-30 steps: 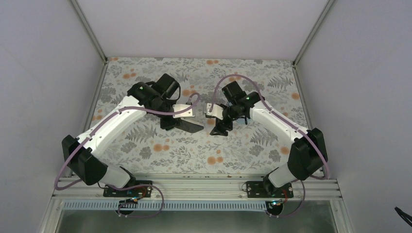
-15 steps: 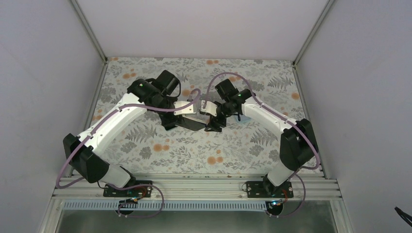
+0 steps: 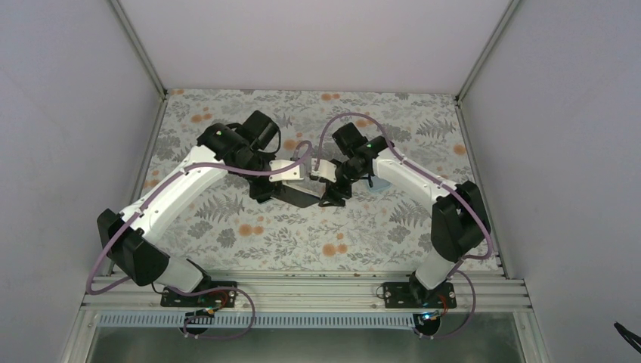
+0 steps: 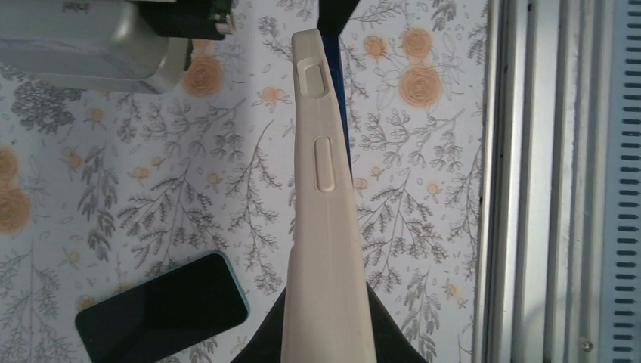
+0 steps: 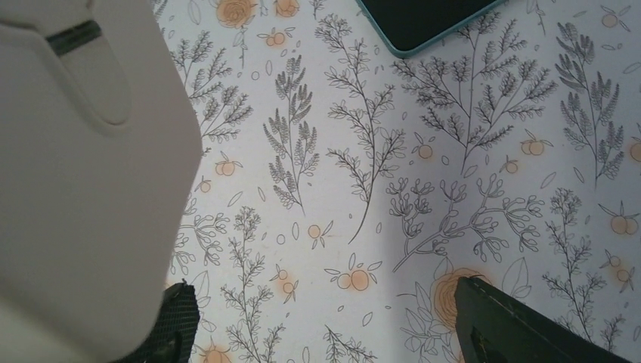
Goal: Take the phone out of the phone case
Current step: Remove the phone case from the phone.
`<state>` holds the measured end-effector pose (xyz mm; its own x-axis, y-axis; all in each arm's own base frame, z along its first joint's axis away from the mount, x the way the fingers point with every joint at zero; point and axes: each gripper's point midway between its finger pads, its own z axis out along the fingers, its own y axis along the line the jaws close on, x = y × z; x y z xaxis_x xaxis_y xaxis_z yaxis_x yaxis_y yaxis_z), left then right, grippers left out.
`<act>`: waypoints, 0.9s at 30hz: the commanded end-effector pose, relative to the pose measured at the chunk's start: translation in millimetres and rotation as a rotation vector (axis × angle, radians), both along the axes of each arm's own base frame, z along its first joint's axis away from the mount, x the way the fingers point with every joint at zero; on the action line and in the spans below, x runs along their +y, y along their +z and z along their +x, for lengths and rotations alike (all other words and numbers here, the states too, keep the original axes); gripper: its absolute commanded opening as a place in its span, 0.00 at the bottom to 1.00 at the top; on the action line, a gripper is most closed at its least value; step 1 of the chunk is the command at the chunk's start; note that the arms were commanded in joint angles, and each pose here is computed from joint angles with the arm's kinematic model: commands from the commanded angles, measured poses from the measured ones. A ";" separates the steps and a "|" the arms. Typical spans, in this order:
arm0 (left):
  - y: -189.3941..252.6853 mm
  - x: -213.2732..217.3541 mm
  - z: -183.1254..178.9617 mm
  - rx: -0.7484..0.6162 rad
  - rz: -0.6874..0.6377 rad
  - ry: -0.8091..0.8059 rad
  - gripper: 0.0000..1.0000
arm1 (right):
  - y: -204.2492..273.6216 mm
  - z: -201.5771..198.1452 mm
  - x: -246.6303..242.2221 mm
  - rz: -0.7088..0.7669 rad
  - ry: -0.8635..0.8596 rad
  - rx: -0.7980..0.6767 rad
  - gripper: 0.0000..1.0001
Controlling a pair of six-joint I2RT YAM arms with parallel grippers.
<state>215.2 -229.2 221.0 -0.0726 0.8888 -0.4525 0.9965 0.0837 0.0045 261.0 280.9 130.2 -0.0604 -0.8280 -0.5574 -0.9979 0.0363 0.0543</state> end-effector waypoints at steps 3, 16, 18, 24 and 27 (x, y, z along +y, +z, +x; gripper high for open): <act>21.6 -6.7 -12.2 -0.012 -0.078 -0.050 0.02 | 12.0 -6.9 5.7 0.043 0.061 -0.002 0.84; 20.6 -12.6 -12.8 0.015 -0.099 -0.050 0.02 | 28.8 0.1 16.0 0.097 0.060 -0.024 0.83; 18.6 -12.4 -11.9 0.016 -0.092 -0.047 0.02 | 30.6 -3.9 17.7 0.104 0.076 0.001 0.83; 18.7 -9.0 -9.5 -0.005 -0.076 -0.040 0.02 | 19.8 -16.4 9.0 0.066 0.101 0.040 0.82; 21.4 -7.3 -9.0 -0.017 -0.073 -0.037 0.02 | 12.9 -24.8 3.4 0.052 0.109 0.061 0.81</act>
